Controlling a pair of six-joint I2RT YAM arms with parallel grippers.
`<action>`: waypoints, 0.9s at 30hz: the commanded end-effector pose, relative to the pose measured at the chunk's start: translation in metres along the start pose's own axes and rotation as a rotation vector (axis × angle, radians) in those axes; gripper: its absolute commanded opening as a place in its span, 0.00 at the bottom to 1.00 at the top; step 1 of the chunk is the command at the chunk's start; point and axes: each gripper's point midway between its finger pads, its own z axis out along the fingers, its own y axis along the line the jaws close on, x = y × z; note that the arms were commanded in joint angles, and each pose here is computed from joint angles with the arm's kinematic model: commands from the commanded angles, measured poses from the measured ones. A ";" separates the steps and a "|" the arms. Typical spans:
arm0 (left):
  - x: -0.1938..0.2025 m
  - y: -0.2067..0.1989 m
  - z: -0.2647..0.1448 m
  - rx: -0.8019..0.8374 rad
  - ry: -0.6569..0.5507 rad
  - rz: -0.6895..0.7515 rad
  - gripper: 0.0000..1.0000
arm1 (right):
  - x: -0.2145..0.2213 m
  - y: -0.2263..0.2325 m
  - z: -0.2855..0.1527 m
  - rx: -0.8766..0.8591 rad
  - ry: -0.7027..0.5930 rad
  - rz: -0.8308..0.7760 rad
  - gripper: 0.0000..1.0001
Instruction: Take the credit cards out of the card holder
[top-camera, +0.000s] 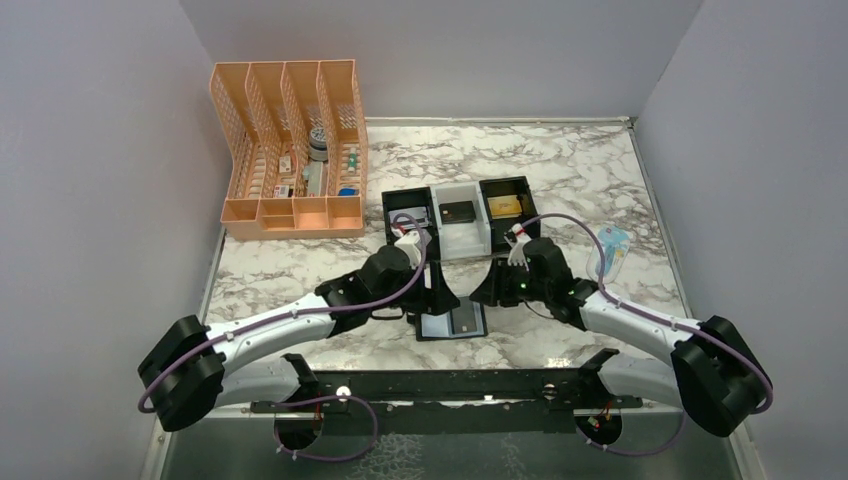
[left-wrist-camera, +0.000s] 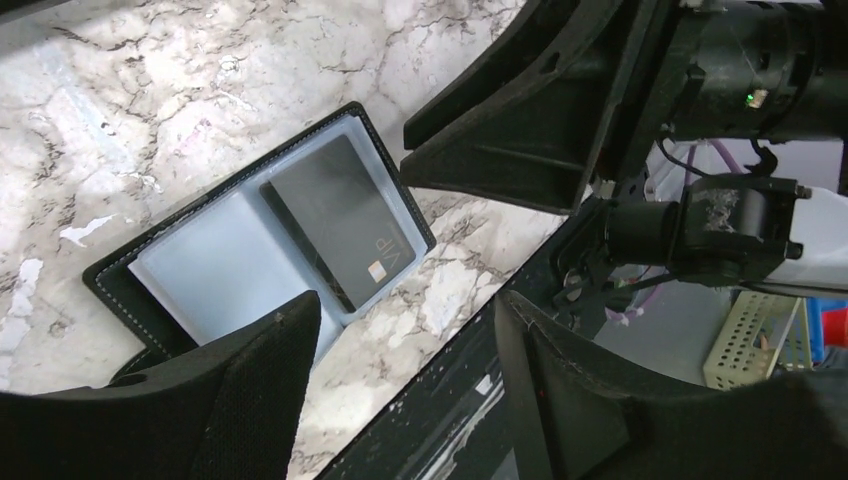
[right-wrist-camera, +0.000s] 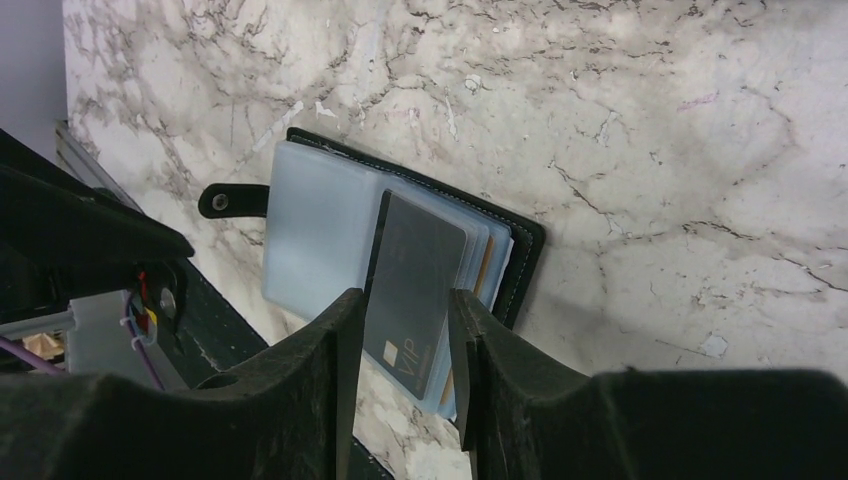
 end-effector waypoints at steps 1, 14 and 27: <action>-0.003 0.005 0.014 -0.039 -0.062 -0.031 0.63 | -0.004 0.007 -0.005 -0.032 -0.030 0.018 0.36; 0.023 0.029 0.028 -0.060 -0.050 -0.078 0.47 | -0.004 0.011 -0.019 -0.087 -0.142 0.062 0.23; 0.025 0.040 0.050 -0.103 -0.033 -0.050 0.37 | 0.020 0.010 -0.004 -0.110 0.028 0.036 0.22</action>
